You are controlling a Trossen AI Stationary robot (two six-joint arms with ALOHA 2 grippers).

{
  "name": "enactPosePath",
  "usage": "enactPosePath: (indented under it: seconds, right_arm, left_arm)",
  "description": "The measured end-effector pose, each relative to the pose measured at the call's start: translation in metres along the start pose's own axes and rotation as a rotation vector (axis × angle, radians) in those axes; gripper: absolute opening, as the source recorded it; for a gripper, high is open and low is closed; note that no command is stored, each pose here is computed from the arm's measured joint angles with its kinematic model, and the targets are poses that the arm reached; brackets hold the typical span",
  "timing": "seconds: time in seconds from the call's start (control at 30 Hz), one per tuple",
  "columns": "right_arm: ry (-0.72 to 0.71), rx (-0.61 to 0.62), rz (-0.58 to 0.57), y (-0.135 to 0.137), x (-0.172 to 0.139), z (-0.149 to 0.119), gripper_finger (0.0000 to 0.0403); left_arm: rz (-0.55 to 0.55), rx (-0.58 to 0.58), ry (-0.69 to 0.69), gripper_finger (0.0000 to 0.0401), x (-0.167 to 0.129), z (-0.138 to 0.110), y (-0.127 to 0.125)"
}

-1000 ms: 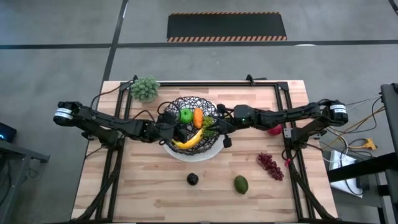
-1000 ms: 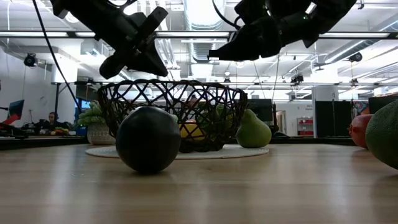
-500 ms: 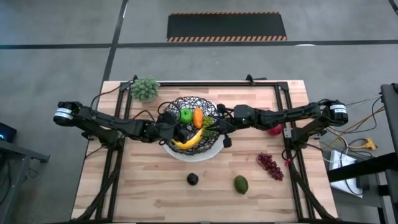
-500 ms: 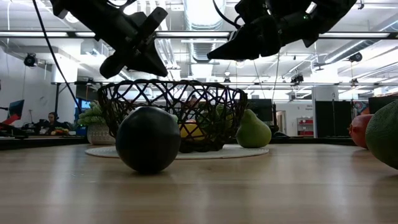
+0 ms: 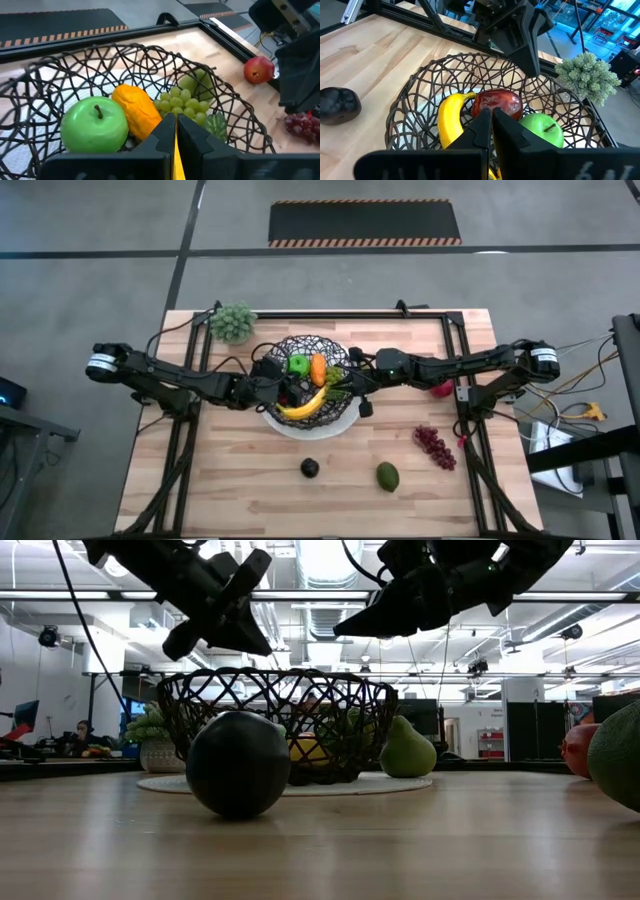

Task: Build produce basket
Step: Put the red apple into the wire basket

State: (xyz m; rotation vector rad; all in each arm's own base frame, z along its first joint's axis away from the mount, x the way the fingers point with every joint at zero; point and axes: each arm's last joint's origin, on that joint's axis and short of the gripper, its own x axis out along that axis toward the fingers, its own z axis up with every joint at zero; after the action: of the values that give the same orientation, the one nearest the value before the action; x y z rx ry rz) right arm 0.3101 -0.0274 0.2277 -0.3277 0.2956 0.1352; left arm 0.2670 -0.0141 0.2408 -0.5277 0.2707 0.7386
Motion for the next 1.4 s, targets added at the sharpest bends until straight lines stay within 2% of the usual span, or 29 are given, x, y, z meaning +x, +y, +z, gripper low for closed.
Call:
enactPosePath:
  seconds: [0.4,0.53,0.73,0.8,0.93,1.07,1.2,1.4]
  right_arm:
    - [0.012,0.003,0.005,0.0,0.0,-0.001,0.0009]
    - [0.011,0.003,0.005,0.0,0.0,-0.001,0.0009]
    - [0.007,0.017,0.003,0.0,0.0,0.0,0.0009]
    - [0.007,0.023,0.003,0.0,0.0,0.0,0.0009]
    - [0.007,0.025,0.003,0.0,0.0,0.0,0.0009]
    - [0.007,0.021,0.003,0.0,0.0,0.0,0.0009]
    - [0.01,0.012,0.004,0.0,0.0,-0.001,0.0009]
    - [0.025,0.015,0.009,0.001,0.0,-0.002,0.0009]
  left_arm:
    - [-0.01,-0.001,0.011,0.0,0.0,-0.001,0.0]
    - [-0.016,-0.092,0.029,0.0,0.002,0.0,0.001]
    - [-0.142,-0.153,0.18,0.0,0.012,0.012,0.003]
    - [-0.12,-0.133,0.231,0.0,0.012,0.014,0.005]
    - [0.04,-0.062,0.367,0.0,0.008,0.016,0.014]
    - [0.129,-0.013,0.502,0.0,0.001,0.024,0.01]
    - [0.188,0.039,0.574,0.0,0.004,0.034,-0.002]
    - [0.169,0.089,0.586,0.0,0.022,0.035,-0.021]
